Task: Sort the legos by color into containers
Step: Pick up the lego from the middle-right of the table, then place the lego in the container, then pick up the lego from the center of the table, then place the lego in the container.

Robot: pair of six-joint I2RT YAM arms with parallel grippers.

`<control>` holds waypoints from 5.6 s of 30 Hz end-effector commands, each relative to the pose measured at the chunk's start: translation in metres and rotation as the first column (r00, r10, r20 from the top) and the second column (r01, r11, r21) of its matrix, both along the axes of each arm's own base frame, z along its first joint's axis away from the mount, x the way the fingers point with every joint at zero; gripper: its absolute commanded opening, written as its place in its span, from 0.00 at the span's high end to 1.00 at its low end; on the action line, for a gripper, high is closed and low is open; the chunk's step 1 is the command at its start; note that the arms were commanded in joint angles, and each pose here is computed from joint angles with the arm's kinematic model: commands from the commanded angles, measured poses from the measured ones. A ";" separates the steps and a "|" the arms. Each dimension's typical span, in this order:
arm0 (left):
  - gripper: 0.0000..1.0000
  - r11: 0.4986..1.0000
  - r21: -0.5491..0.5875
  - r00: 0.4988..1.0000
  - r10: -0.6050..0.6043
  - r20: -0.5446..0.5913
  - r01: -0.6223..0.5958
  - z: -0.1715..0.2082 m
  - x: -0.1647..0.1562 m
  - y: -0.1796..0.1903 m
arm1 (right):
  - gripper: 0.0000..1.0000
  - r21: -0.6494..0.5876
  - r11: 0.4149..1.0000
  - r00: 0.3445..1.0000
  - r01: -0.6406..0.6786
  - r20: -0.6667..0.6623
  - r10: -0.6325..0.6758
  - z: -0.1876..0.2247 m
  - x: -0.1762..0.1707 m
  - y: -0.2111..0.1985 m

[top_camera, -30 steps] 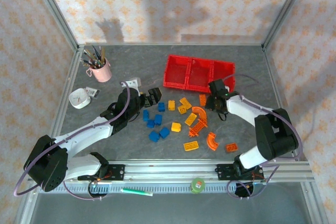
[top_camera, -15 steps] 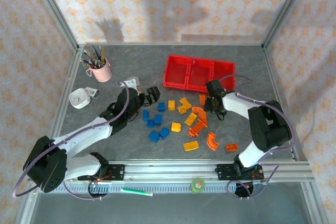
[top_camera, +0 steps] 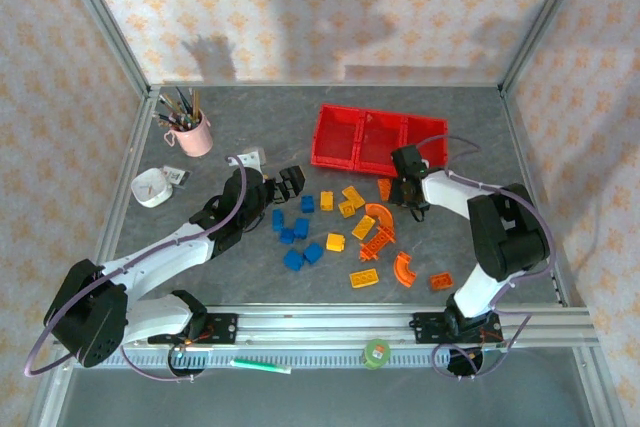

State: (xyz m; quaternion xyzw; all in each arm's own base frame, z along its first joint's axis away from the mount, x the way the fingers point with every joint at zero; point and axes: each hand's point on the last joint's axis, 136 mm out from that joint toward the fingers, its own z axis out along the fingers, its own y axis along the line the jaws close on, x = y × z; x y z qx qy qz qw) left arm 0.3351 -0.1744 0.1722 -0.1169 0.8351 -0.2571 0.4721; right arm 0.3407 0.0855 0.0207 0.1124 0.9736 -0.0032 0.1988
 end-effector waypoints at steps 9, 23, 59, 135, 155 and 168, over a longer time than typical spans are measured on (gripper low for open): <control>0.01 1.000 0.018 1.000 0.010 0.004 -0.010 0.005 0.003 -0.002 | 0.64 -0.041 0.999 1.000 0.015 -0.011 -0.016 0.000 -0.013 -0.012; 0.01 0.999 0.001 0.998 0.048 0.037 -0.049 0.027 -0.001 0.009 | 0.68 -0.022 0.999 0.992 -0.025 0.121 0.027 0.079 0.019 0.018; 0.01 1.000 0.004 1.000 0.025 -0.010 -0.025 0.025 0.006 0.027 | 0.32 0.124 0.954 0.903 -0.272 0.376 0.209 0.161 0.112 0.144; 0.01 0.998 0.003 0.998 0.061 0.021 -0.061 0.022 -0.012 0.003 | 0.73 0.005 0.985 0.977 -0.172 0.128 0.170 0.083 -0.003 0.056; 0.01 0.986 -0.011 0.986 0.169 0.001 -0.169 0.025 0.013 0.057 | 0.71 0.012 0.973 0.917 -0.229 0.338 0.212 0.121 0.166 0.163; 0.01 0.996 0.007 0.996 0.084 -0.015 -0.084 0.030 0.020 0.041 | 0.46 0.039 0.967 0.901 -0.252 0.375 0.219 0.162 0.160 0.154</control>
